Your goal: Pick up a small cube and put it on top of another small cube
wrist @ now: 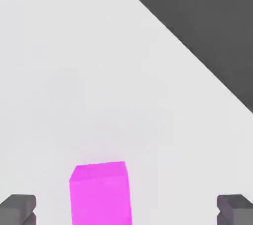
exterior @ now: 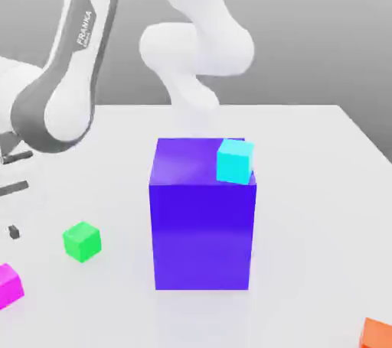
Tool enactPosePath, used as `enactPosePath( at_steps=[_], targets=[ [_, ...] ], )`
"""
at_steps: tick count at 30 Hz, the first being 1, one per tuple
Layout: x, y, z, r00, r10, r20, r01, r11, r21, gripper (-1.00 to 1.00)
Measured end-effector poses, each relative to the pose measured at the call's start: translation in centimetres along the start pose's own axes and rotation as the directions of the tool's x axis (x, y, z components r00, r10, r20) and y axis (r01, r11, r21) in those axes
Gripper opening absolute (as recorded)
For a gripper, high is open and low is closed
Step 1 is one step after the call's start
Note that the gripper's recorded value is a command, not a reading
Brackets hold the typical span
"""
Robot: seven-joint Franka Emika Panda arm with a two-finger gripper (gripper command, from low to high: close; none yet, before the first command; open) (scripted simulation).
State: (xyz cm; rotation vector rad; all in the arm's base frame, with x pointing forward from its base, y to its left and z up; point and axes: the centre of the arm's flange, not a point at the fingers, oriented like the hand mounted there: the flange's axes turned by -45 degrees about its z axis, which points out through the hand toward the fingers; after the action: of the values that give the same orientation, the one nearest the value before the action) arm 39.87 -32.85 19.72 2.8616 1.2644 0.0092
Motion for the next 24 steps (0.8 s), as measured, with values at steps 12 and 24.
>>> enactPosePath(
  at_steps=[12,24],
  targets=[
    [-0.6,-0.3,6.6,1.0,-0.015,0.0,0.015,1.0,0.016,-1.0],
    [-1.3,-5.9,-3.2,0.923,-0.38,0.061,0.379,0.925,0.028,-1.0]
  ],
)
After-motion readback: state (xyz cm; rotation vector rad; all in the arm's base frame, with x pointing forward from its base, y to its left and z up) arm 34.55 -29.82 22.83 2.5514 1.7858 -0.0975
